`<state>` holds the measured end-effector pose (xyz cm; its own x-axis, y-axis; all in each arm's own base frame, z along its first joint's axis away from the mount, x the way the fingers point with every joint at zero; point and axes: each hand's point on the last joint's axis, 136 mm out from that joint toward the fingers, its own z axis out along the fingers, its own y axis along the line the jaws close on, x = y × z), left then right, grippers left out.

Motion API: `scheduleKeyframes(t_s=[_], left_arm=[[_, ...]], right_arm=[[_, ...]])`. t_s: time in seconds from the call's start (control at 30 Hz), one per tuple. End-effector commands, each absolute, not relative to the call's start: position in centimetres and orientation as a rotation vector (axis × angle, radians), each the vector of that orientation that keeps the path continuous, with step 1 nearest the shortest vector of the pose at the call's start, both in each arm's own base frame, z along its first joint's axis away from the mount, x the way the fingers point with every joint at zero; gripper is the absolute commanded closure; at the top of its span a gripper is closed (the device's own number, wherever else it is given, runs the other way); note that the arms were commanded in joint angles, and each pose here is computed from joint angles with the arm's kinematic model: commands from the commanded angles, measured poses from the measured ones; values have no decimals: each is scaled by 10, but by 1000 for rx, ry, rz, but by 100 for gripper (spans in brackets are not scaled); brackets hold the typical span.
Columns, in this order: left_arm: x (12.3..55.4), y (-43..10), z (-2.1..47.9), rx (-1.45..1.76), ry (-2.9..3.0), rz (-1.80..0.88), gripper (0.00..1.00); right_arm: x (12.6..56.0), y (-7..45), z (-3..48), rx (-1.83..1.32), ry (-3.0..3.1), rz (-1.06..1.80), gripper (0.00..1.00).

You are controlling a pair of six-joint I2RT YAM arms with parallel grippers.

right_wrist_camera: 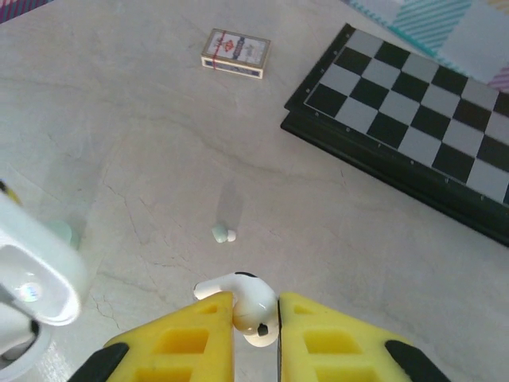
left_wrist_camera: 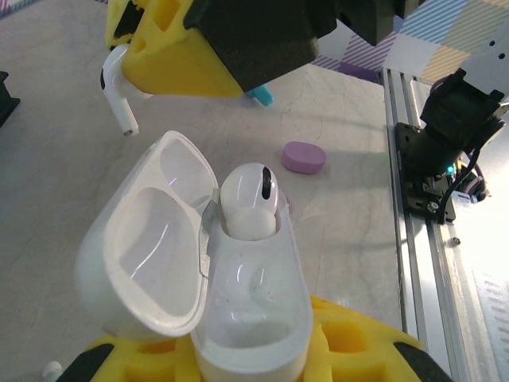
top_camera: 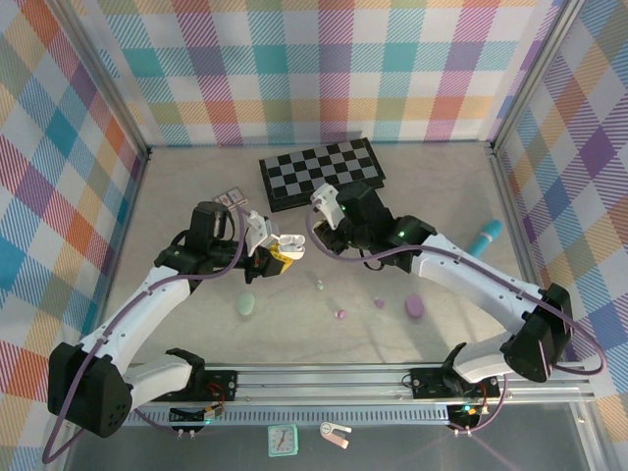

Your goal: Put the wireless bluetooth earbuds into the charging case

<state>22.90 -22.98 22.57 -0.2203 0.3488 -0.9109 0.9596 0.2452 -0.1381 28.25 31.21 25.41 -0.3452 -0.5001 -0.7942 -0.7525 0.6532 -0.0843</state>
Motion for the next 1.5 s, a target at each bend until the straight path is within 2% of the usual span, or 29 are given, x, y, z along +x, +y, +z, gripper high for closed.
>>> scheduleKeyframes(t_s=[0.0,0.43,0.9,1.47], left_arm=[[224,-229,224,1228,1704,-996,93],[229,-229,225,1200,1723,-1003,93],[232,-231,230,1175,1709,-1027,94],[237,-230,235,1144,1710,-1024,94]], right_arm=[[279,322,294,-1014,1866,382,82],[248,337,331,-1078,1701,528,83],[237,372,316,-1176,1652,520,83],[243,381,294,-1198,1687,503,83]])
